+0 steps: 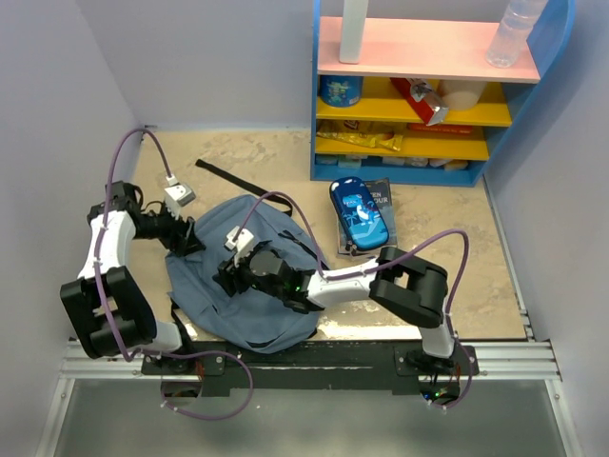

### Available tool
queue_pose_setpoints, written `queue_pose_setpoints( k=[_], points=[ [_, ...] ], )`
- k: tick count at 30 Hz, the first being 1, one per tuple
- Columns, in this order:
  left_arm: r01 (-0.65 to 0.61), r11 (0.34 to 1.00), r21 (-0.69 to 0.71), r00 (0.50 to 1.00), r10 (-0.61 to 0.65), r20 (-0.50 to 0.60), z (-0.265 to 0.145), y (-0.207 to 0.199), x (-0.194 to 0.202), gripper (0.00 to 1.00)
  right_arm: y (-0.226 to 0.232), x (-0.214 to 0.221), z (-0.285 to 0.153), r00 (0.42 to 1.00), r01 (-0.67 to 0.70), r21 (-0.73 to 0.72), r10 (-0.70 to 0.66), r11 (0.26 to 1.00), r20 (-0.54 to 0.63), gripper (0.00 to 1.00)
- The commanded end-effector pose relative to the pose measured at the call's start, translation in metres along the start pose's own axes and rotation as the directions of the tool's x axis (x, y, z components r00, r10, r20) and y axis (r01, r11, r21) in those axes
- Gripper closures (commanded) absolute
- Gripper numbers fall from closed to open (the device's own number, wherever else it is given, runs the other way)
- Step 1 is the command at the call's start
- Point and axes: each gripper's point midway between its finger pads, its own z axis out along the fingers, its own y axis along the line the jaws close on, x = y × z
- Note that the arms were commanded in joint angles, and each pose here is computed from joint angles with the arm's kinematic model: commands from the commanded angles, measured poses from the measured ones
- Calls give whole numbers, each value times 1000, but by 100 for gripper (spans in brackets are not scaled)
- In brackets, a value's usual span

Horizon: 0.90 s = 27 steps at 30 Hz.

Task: Pack the student bag
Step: Zip the student bag at the center of the board.

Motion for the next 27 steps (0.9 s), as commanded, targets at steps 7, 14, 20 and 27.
queue_pose_setpoints(
  k=[7, 14, 20, 27],
  points=[
    [-66, 997, 43, 998, 65, 23, 1, -15, 7, 29, -1, -18, 12, 991, -135, -47, 135, 990, 6, 46],
    [-64, 997, 47, 998, 63, 14, 5, -20, 17, 32, 0, -13, 19, 987, -164, -64, 163, 984, -8, 52],
    [-64, 997, 47, 998, 64, 12, 3, -20, 20, 37, 0, -4, 24, 985, -173, -60, 171, 983, -37, 62],
    [-63, 996, 62, 998, 63, 5, 2, -26, 25, 41, -5, 1, 28, 984, -171, -35, 169, 985, -52, 72]
  ],
)
